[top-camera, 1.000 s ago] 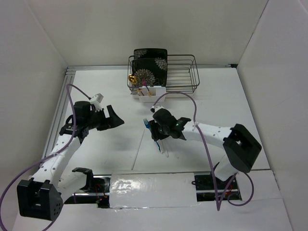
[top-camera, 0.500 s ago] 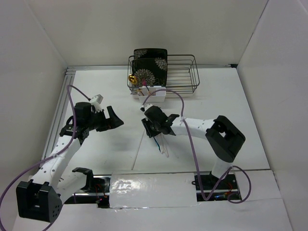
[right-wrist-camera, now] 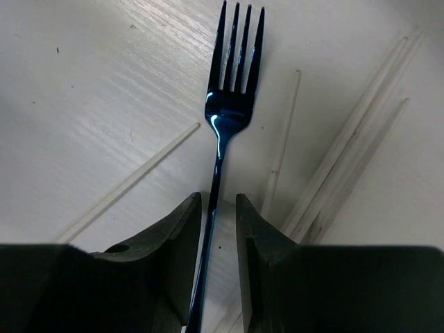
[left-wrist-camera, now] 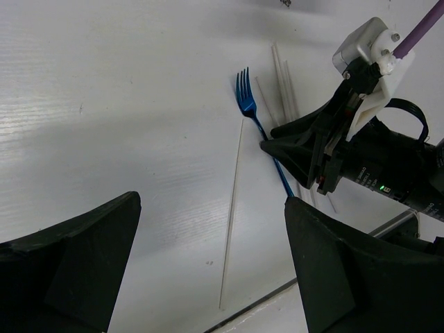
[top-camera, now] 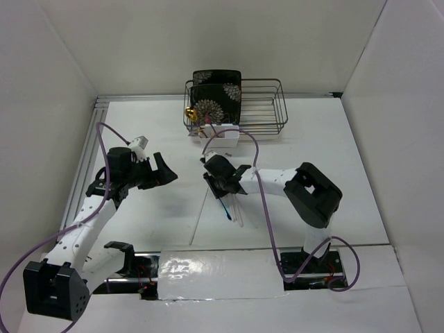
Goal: Sort the eating utensils into containers
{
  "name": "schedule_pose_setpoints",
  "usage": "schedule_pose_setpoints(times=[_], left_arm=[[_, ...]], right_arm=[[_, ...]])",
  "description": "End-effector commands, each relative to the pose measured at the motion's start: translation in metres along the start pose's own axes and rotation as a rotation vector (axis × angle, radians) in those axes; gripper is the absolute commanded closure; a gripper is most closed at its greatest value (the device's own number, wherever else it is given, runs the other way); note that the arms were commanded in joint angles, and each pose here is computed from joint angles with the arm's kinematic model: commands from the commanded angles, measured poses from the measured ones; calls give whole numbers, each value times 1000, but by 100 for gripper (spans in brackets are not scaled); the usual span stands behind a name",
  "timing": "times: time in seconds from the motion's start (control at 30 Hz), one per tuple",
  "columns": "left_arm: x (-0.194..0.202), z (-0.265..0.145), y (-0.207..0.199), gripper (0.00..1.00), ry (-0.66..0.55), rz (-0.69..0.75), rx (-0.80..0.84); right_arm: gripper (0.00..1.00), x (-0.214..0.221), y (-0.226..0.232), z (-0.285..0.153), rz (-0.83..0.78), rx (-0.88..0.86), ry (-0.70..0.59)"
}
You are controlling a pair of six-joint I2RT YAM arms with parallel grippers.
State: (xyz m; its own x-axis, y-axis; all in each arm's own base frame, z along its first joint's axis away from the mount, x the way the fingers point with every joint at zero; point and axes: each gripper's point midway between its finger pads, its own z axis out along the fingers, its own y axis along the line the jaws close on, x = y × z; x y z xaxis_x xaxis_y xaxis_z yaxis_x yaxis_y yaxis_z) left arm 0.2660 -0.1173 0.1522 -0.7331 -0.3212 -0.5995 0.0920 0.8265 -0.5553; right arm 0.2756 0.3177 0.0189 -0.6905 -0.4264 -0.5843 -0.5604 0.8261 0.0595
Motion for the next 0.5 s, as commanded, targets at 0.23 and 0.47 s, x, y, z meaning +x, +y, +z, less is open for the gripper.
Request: schedule_pose_setpoints(times=[0.23,0.47], left_arm=[[-8,-1,-8,2,-29,15,30],[-10,0,-8,2,-31,22,25]], right_arm=[[74,3,-2,10,-45,18,17],[100,46,-4,21,-56,-13,116]])
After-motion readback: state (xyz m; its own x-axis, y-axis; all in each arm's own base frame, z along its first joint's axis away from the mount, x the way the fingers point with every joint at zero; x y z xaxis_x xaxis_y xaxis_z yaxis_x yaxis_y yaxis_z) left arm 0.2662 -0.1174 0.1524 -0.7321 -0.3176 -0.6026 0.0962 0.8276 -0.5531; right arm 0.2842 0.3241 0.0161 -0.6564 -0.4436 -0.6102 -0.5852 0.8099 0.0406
